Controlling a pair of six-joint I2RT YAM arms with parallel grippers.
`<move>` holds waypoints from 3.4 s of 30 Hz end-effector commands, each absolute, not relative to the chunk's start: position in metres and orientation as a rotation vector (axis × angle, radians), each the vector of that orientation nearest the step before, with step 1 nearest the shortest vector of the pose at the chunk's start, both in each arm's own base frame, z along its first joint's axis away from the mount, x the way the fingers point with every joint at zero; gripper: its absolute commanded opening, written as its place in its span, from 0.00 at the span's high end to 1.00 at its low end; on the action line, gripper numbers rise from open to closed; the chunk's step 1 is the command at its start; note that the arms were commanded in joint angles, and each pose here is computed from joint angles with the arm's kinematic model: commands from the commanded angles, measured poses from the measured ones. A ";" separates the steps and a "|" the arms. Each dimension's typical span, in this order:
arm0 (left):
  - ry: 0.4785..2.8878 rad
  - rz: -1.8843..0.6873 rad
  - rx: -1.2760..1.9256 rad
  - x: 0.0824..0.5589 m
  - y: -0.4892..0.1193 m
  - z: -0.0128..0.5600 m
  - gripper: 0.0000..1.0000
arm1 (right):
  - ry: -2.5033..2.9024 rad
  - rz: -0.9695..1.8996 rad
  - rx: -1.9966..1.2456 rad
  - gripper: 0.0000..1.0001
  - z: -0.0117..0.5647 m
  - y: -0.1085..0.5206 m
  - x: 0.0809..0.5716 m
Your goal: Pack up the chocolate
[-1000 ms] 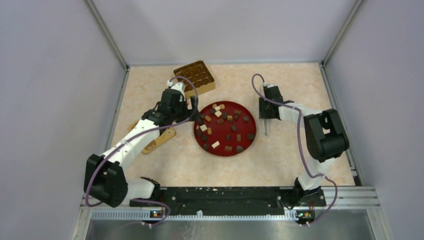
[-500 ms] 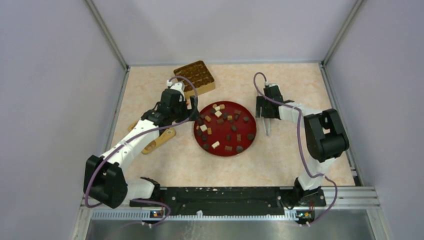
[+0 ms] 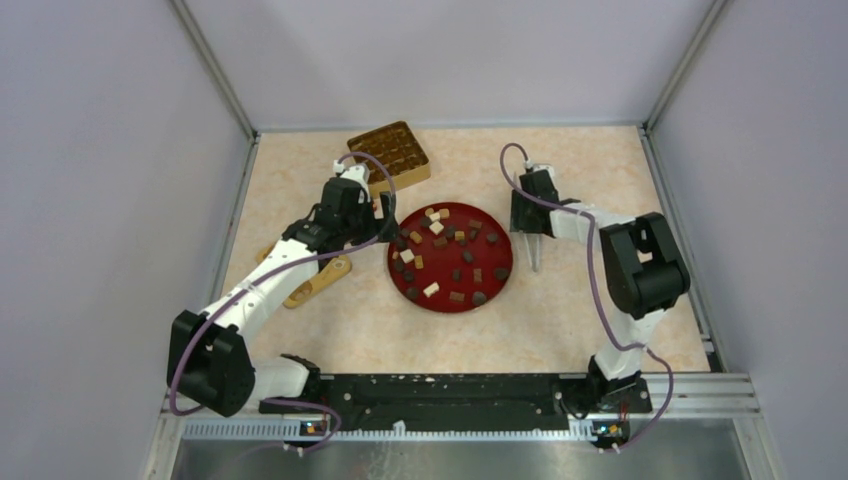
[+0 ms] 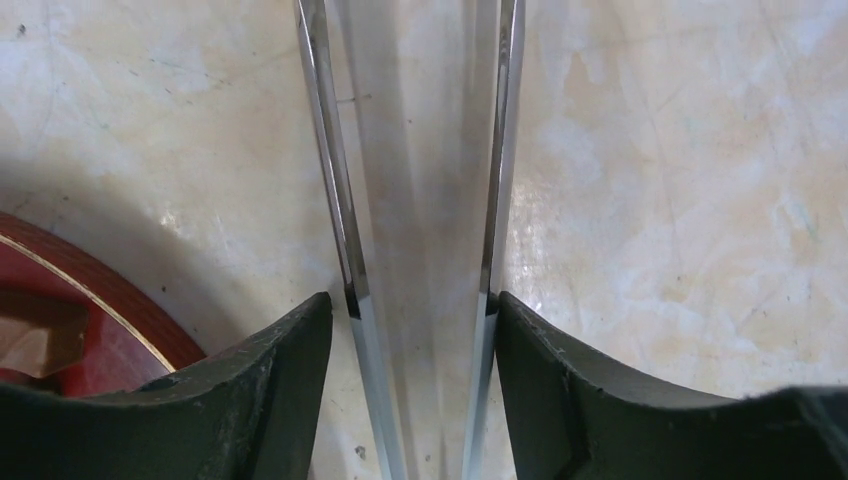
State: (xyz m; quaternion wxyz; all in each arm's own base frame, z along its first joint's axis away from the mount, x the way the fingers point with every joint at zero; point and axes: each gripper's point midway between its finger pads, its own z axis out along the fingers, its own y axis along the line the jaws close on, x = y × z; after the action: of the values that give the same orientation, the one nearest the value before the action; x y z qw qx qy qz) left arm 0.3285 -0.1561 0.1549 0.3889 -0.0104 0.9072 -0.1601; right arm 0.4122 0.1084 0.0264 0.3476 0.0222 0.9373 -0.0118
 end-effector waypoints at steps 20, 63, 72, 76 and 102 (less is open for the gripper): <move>2.274 -0.410 -0.030 0.331 -0.155 0.166 0.01 | 2.447 -0.089 0.058 0.46 0.026 0.108 0.403; 2.269 -0.381 -0.034 0.330 -0.150 0.168 0.01 | 2.386 -0.129 0.035 0.96 0.090 0.095 0.396; 2.231 -0.332 -0.040 0.335 -0.142 0.179 0.01 | 2.432 0.052 -0.152 0.95 0.150 0.117 0.361; 2.226 -0.311 -0.037 0.337 -0.139 0.180 0.01 | 2.409 0.072 -0.118 0.93 0.164 0.114 0.351; 2.245 -0.296 -0.040 0.334 -0.137 0.173 0.01 | 2.277 -0.084 0.181 0.72 0.056 0.088 0.418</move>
State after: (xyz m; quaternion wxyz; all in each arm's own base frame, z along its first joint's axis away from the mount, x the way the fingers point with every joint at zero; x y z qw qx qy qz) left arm 0.3289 -0.1394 0.1548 0.3997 -0.0135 0.9090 -0.1176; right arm 0.3995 0.0856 0.0472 0.3833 0.0436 0.9214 -0.0470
